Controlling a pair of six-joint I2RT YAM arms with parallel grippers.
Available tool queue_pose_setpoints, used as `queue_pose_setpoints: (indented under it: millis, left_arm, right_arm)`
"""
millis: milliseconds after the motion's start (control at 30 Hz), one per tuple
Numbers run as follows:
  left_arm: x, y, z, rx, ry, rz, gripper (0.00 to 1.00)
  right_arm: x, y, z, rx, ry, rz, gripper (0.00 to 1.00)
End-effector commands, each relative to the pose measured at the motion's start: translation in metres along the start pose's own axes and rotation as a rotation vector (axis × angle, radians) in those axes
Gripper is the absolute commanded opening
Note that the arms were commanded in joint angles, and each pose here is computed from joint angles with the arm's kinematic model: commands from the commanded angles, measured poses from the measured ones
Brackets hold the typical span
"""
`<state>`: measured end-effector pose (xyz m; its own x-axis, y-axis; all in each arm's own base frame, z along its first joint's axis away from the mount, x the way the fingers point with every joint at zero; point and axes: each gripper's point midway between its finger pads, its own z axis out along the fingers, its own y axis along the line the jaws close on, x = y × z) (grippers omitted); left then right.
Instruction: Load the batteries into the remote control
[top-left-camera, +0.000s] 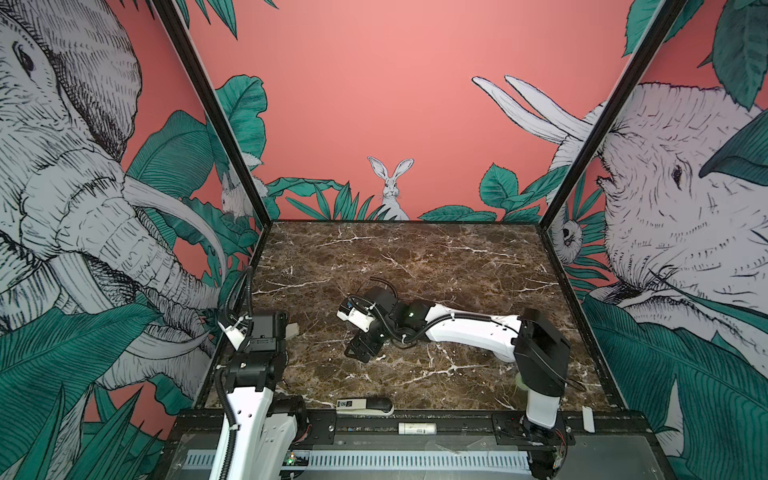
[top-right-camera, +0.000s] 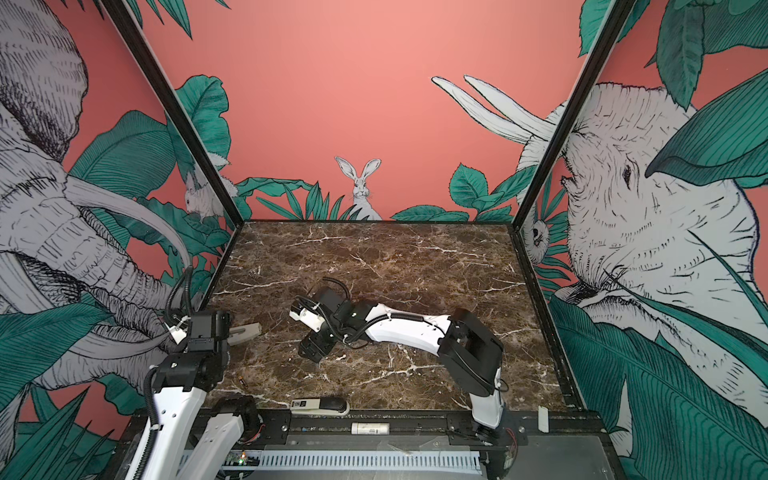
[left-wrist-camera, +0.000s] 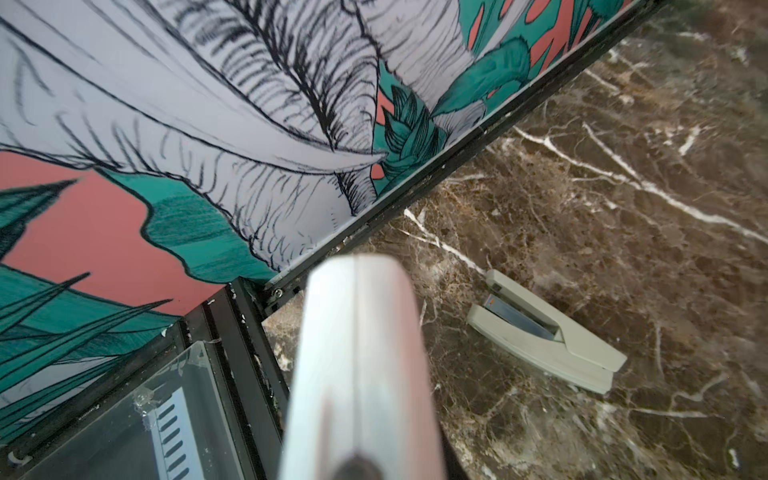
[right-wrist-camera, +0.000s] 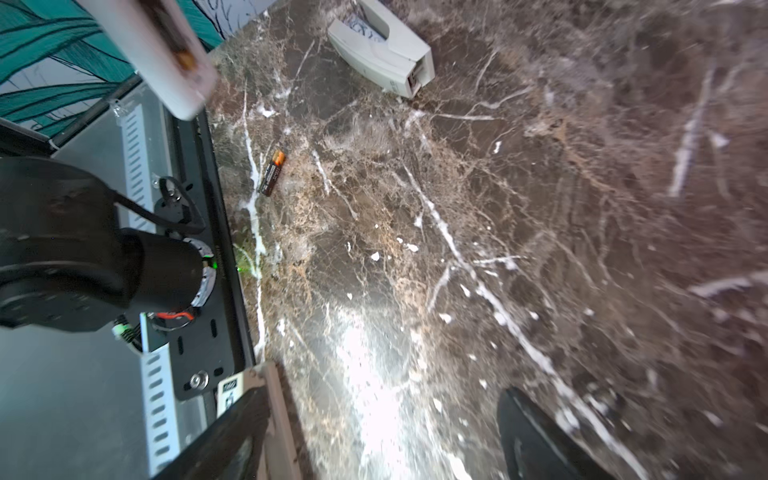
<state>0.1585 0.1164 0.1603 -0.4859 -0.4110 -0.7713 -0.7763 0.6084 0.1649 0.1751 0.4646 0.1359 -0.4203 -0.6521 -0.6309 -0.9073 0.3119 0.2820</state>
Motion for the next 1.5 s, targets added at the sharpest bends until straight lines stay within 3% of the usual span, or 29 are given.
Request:
queue_pose_setpoints:
  millis: [0,233,500,700,833,1033,1467]
  left_arm:
    - [-0.005,-0.008,0.009,0.006,-0.048,-0.077,0.00]
    - [0.004,-0.012,0.031,-0.043,-0.009,-0.066,0.00]
    - [0.014,-0.031,0.047,0.032,0.039,-0.093,0.00]
    - [0.028,-0.039,0.046,0.084,0.107,-0.115,0.00]
    - [0.037,-0.028,0.044,0.046,0.128,-0.111,0.00]
    - [0.031,-0.014,0.037,0.002,0.094,-0.093,0.00]
    - [0.033,-0.015,0.024,0.027,0.183,-0.077,0.00]
  right_arm:
    - [0.017,-0.009,-0.013,0.044,0.062,-0.007,0.86]
    - [0.024,-0.016,-0.033,0.080,0.118,0.004,0.86]
    - [0.022,-0.024,-0.048,0.126,0.158,0.012,0.86]
    - [0.019,-0.035,-0.053,0.152,0.177,0.014,0.86]
    - [0.014,-0.040,-0.056,0.158,0.167,0.009,0.86]
    - [0.018,-0.046,-0.055,0.155,0.178,0.013,0.86]
    - [0.020,-0.054,-0.059,0.166,0.185,0.003,0.86]
